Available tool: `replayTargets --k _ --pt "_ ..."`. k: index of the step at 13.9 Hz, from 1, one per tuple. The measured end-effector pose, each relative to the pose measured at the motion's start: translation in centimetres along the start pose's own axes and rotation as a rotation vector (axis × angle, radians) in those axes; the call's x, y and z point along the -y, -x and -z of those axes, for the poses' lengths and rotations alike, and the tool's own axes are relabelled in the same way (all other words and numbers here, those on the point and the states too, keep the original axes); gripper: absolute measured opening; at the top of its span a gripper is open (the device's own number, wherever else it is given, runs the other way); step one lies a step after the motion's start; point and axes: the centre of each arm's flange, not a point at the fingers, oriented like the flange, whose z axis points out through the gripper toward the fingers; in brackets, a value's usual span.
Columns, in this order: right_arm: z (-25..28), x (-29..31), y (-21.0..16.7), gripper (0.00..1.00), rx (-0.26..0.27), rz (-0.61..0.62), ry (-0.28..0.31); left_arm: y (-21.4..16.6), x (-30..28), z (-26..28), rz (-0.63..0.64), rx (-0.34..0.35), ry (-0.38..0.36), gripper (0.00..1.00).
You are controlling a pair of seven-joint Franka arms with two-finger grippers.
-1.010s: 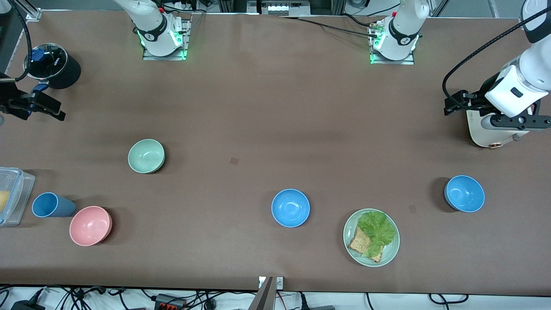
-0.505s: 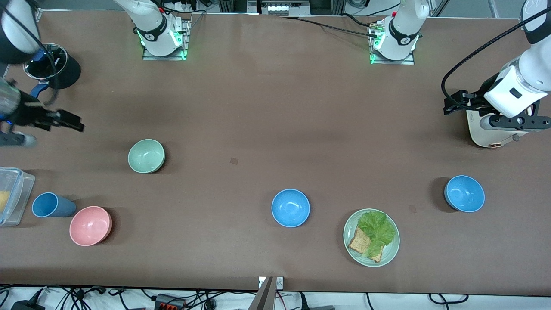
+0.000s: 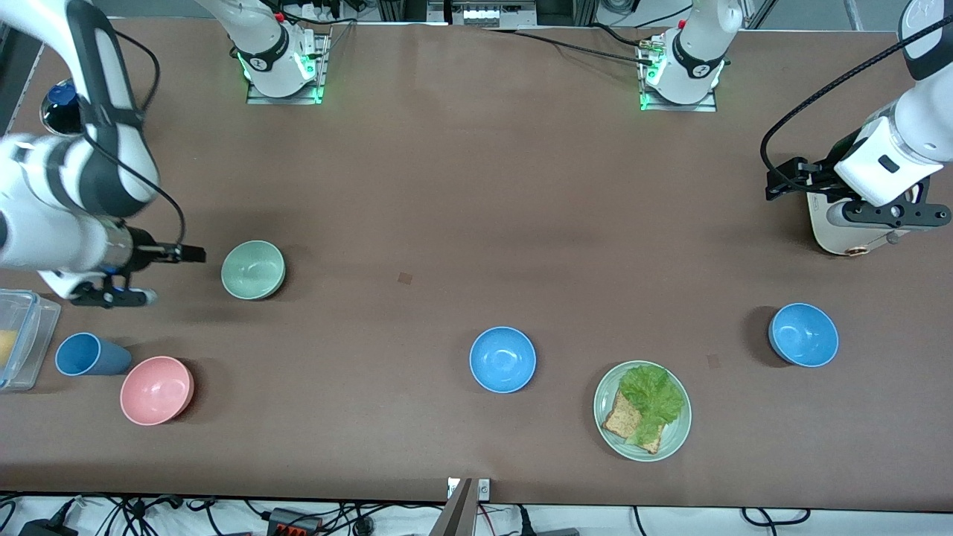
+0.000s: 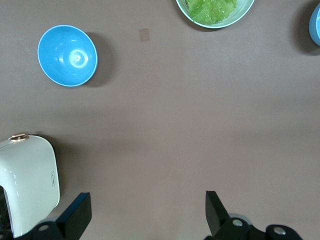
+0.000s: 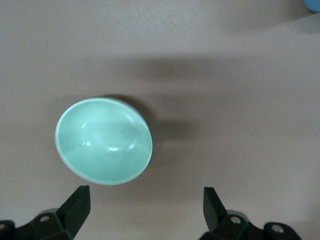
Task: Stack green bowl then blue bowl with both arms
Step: 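Reach the right gripper down to the light green bowl rim, then grasp the green bowl rim with the right gripper and carry it toward the table center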
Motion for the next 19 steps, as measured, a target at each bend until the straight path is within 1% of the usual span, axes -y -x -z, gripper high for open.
replayTargets --k 3,7,8,11,12,14,15,16,19 --pt "-4.9 0.1 -1.7 1.00 0.028 0.003 0.006 0.0 0.0 0.0 -0.001 0.001 0.000 1.00" --pt "-9.2 0.9 -2.4 1.00 0.047 0.016 0.013 0.0 0.0 0.0 -0.001 0.000 0.000 1.00" --pt "-10.3 1.2 -2.3 0.91 0.047 0.021 0.015 0.0 0.0 0.0 -0.002 0.000 0.000 1.00" --pt "-12.3 1.7 -2.1 0.57 0.039 0.028 0.019 0.0 0.1 0.0 -0.012 0.000 0.000 1.00" --pt "-12.6 1.7 -2.1 0.48 0.040 0.028 0.019 0.0 0.1 0.0 -0.019 0.000 0.000 1.00" --pt "-12.6 1.7 -2.2 0.23 0.041 0.028 0.019 0.0 0.2 0.0 -0.025 0.000 0.000 1.00" --pt "-12.5 1.7 -2.2 0.14 0.041 0.029 0.018 0.0 0.2 0.0 -0.026 0.000 0.001 1.00" --pt "-11.9 1.9 -2.0 0.09 0.047 0.034 0.016 0.0 0.3 0.0 -0.026 0.000 0.001 1.00" --pt "-10.3 3.7 -2.3 0.06 0.015 0.063 0.009 0.0 0.4 0.0 -0.026 0.000 0.001 1.00"
